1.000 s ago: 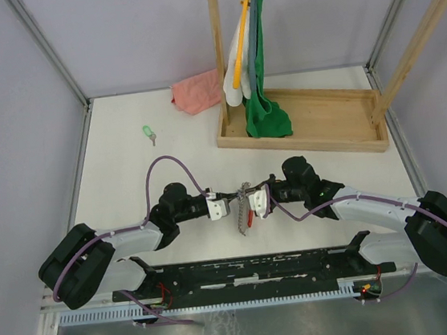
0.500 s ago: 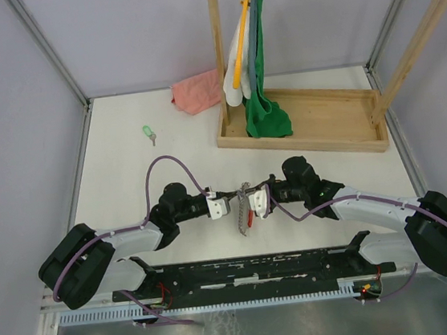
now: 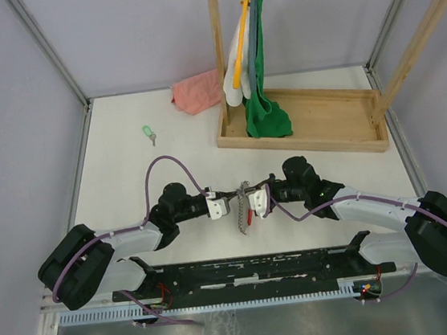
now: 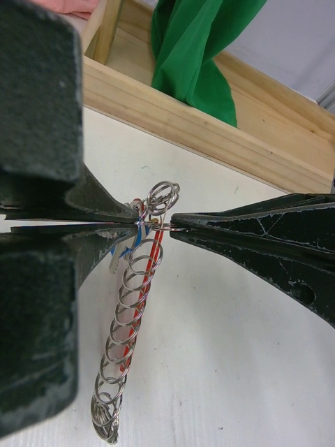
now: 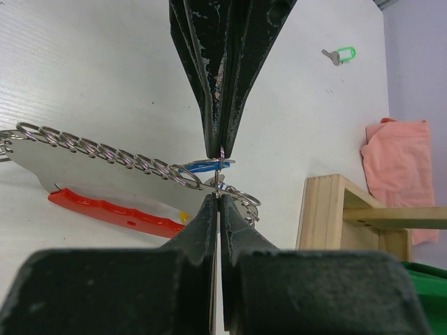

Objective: Put the keys on the keyring

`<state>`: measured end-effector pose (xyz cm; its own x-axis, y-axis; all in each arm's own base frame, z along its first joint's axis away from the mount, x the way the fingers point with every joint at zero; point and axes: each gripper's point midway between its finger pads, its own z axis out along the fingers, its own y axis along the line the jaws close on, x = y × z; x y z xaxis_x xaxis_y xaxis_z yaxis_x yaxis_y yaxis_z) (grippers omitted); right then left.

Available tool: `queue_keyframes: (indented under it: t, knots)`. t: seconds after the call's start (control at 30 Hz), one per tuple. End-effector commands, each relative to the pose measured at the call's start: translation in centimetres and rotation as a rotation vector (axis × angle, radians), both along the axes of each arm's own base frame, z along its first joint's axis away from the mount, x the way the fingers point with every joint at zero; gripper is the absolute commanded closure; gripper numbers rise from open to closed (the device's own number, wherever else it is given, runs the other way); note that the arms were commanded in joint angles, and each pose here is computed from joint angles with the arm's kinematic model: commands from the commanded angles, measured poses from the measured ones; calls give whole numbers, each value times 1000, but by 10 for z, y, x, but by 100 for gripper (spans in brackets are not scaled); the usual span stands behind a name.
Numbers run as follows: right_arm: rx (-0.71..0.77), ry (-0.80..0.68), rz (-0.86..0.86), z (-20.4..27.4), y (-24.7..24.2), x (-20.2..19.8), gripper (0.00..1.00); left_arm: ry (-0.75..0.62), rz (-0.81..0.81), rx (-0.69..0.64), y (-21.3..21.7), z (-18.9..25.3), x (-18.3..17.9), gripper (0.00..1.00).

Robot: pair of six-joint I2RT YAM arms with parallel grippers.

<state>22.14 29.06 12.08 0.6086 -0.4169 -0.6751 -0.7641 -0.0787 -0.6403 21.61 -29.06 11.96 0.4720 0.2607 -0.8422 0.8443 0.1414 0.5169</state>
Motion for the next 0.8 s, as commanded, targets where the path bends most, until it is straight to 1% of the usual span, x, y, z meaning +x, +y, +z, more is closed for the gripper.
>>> queue_keyframes:
  t: [0.0, 0.77]
  knots:
    - [65, -56, 3, 24, 5, 4, 99, -27, -23, -66, -5, 23, -2, 97]
    - [53, -47, -13, 21, 3, 6, 99, -30, -3, -65, -3, 22, 0, 97]
